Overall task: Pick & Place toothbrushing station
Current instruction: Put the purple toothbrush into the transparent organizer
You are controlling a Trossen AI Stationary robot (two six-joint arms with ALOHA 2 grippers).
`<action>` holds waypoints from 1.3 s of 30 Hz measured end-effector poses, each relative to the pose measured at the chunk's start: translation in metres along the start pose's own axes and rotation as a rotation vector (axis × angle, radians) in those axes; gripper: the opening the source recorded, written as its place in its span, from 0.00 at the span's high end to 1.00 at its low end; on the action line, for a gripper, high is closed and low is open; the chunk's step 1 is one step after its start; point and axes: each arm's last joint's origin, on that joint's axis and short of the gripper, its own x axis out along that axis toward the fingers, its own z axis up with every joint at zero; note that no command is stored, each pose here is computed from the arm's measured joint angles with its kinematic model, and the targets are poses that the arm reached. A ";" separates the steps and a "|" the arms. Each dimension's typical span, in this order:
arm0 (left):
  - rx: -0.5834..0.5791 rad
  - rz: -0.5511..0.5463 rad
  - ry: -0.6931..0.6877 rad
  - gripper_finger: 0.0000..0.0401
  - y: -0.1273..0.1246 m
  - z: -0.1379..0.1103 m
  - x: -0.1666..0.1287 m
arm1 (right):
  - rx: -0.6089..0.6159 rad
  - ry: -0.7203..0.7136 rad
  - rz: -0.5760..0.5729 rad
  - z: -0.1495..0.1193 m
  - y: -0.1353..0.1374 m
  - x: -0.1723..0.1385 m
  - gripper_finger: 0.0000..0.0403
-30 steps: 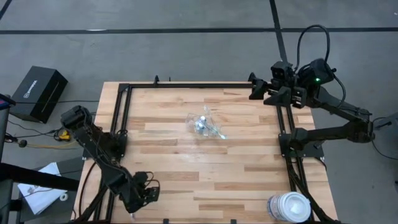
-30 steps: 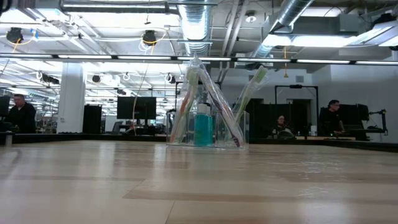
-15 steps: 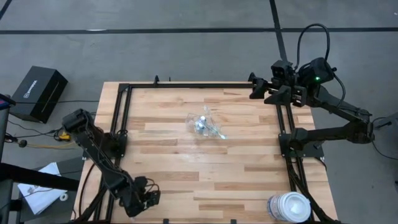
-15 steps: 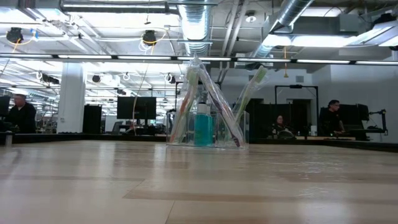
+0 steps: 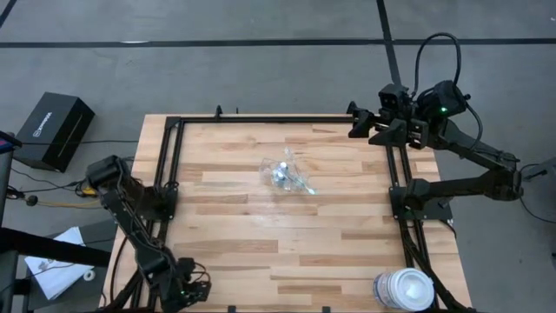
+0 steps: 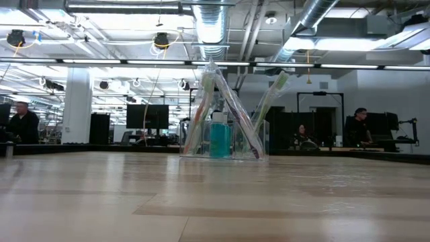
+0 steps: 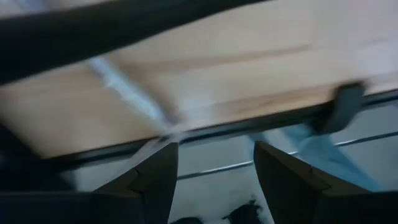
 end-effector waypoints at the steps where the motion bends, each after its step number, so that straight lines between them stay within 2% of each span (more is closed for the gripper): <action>1: 0.009 0.018 0.011 0.49 0.004 -0.003 0.000 | 0.001 -0.001 0.001 0.000 0.000 0.000 0.38; 4: 0.026 0.104 0.030 0.50 0.018 -0.008 0.001 | 0.001 -0.010 -0.001 -0.001 0.001 0.002 0.38; 8: 0.034 0.173 -0.037 0.54 0.029 -0.005 0.000 | 0.022 0.000 0.000 -0.003 -0.003 0.006 0.38; 15: 0.035 0.163 -0.122 0.61 0.031 0.011 0.005 | 0.073 0.031 -0.001 -0.007 -0.017 0.016 0.38; 25: -0.001 0.181 -0.201 0.55 0.028 0.040 0.026 | 0.209 0.129 0.005 -0.019 -0.050 0.038 0.38; 30: -0.017 0.194 -0.221 0.56 0.025 0.045 0.033 | 0.201 0.140 0.018 -0.020 -0.058 0.043 0.38; 35: -0.027 0.189 -0.221 0.68 0.017 0.051 0.033 | 0.147 0.108 0.034 -0.014 -0.058 0.040 0.38; 39: -0.014 0.180 -0.216 0.88 0.010 0.055 0.033 | 0.108 0.079 0.048 -0.008 -0.054 0.036 0.38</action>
